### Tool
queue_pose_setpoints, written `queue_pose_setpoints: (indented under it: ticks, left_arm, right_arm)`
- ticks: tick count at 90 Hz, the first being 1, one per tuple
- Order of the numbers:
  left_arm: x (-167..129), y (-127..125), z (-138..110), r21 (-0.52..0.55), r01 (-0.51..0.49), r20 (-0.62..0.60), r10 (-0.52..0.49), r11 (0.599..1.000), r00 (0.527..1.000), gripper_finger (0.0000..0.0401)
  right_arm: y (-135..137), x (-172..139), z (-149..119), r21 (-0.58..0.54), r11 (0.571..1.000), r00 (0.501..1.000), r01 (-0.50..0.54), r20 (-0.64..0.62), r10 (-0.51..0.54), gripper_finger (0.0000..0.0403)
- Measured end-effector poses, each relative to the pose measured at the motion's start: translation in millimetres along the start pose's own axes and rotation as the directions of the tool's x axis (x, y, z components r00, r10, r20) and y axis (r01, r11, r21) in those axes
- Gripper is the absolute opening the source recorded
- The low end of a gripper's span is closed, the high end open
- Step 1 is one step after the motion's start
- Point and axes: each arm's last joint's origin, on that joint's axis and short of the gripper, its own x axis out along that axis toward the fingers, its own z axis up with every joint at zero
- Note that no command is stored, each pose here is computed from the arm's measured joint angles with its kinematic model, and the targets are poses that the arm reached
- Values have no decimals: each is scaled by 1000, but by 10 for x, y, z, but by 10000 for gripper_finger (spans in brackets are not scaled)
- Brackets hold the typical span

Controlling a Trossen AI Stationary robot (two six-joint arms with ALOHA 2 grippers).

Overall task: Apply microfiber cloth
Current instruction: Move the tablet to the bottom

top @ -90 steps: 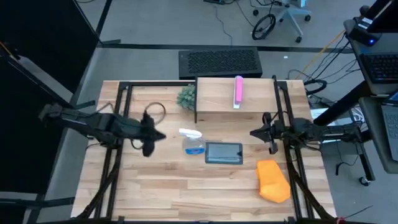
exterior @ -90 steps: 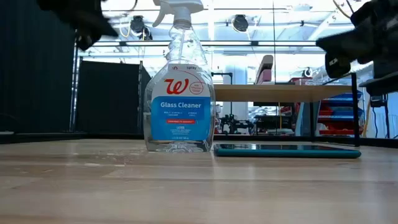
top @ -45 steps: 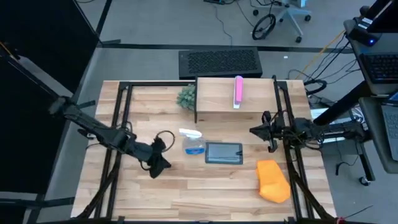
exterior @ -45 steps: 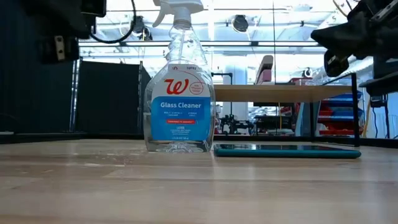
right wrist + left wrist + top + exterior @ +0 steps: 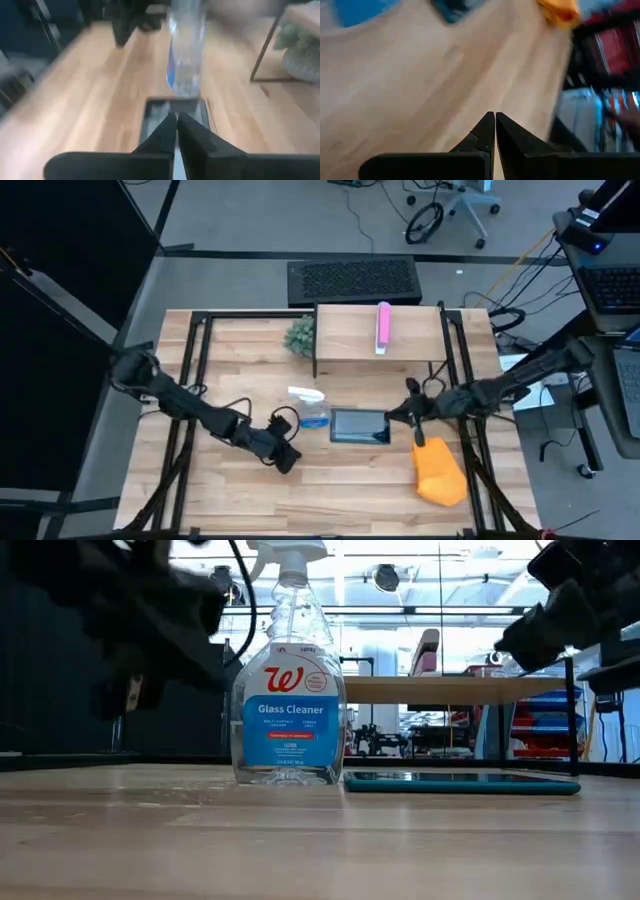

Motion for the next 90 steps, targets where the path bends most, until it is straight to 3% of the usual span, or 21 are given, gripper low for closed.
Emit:
queue_pose_setpoints:
  ticks: [16, 32, 46, 66, 90]
  left_arm:
    - [112, 86, -21, -81, -53, 87, 60, 995, 994, 0]
    - [199, 177, 14, -88, -103, 138, 115, 991, 984, 0]
    - [321, 165, 24, -105, -54, 182, 73, 993, 981, 0]
    - [594, 11, 7, -30, -65, 185, 69, 997, 980, 0]
    - [782, -107, -1, -22, -52, 185, 55, 998, 981, 0]
  right_arm:
    - [90, 242, -199, -29, 998, 987, 51, -150, -55, 0]
    - [134, 474, -275, -34, 993, 986, 111, -121, -114, 0]
    - [174, 635, -425, -4, 993, 980, 119, -160, -119, 0]
    - [335, 767, -538, -24, 996, 980, 82, -179, -85, 0]
    - [794, 1001, -492, -122, 992, 982, -35, -187, 12, 0]
